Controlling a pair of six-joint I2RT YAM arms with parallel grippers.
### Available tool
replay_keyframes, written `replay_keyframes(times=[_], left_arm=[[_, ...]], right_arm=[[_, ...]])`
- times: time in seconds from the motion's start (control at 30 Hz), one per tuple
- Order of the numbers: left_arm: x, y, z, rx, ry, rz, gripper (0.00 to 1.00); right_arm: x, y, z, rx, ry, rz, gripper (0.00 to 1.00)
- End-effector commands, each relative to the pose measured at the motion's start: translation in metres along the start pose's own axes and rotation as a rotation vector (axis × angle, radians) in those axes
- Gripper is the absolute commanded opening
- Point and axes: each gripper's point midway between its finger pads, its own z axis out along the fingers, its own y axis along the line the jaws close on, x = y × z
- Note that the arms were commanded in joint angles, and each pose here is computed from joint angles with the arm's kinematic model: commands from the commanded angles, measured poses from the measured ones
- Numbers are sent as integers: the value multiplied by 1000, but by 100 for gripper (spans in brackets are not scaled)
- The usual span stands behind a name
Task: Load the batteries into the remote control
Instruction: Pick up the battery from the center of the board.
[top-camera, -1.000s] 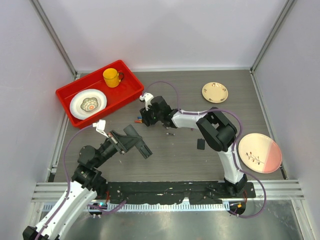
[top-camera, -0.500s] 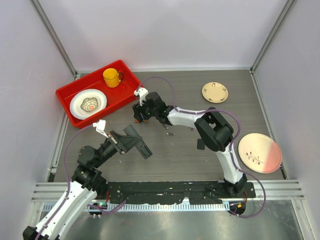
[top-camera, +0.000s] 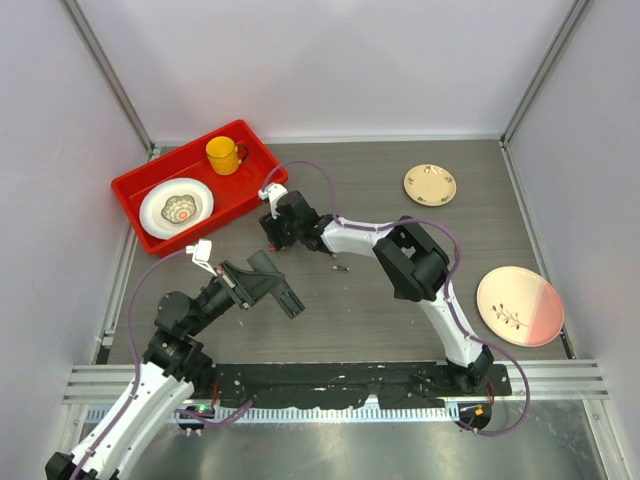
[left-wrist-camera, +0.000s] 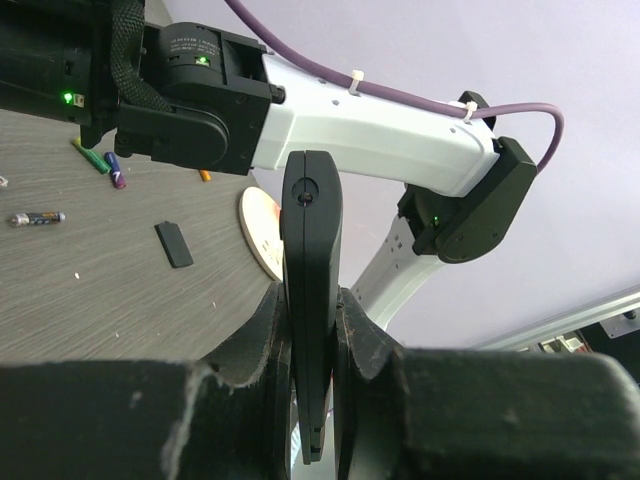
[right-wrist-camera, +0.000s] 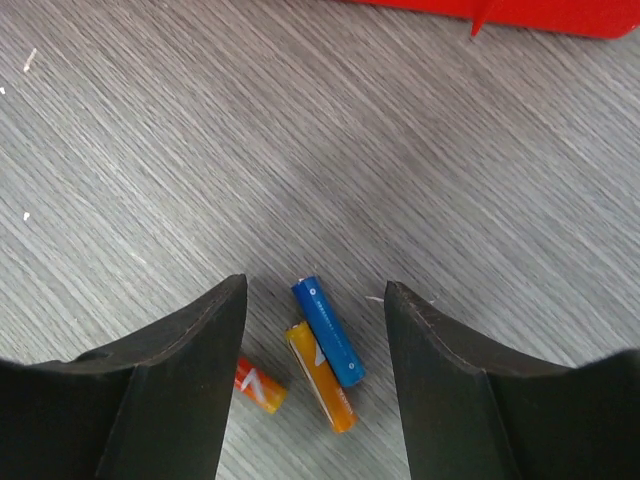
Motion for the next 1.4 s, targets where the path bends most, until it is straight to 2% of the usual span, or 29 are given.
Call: replay_keyframes(times=[0.0, 0.37, 0.47, 0.5, 0.6, 0.87, 0.93, 1.03, 1.07, 1.23, 1.27, 1.3, 1.37], left_arm=[[-10, -24, 0, 75, -24, 39, 0], [-11, -26, -3, 74, -31, 40, 0], [-10, -25, -3, 72, -29, 38, 0], [-10, -24, -2, 70, -29, 38, 0], [-10, -24, -2, 72, -29, 37, 0], [-9, -22, 0, 73, -23, 21, 0], [-8, -22, 0, 78, -23, 18, 0], [-7, -21, 1, 84, -19, 9, 0], [-6, -17, 2, 78, -16, 4, 0], [0, -20, 6, 125, 19, 0, 0], [-1, -25, 7, 156, 22, 13, 0], [4, -22, 9, 156, 49, 9, 0], [3, -30, 9, 211, 48, 24, 0]], right_arm=[[-14, -4, 2, 50, -23, -4, 61], [1, -24, 0, 138, 43, -15, 50], [7, -31, -2, 158, 63, -6, 43], [10, -33, -4, 161, 73, 0, 38], [19, -42, -6, 181, 94, 10, 30], [32, -65, -18, 228, 127, 80, 17], [37, -72, -22, 244, 134, 101, 12], [30, -86, -34, 280, 100, 166, 3], [13, -89, -43, 284, 50, 214, 1], [-5, -103, -82, 299, -15, 313, 1], [3, -103, -89, 308, -4, 319, 1], [-15, -102, -106, 309, -50, 337, 1], [-6, -101, -122, 318, -41, 357, 1]])
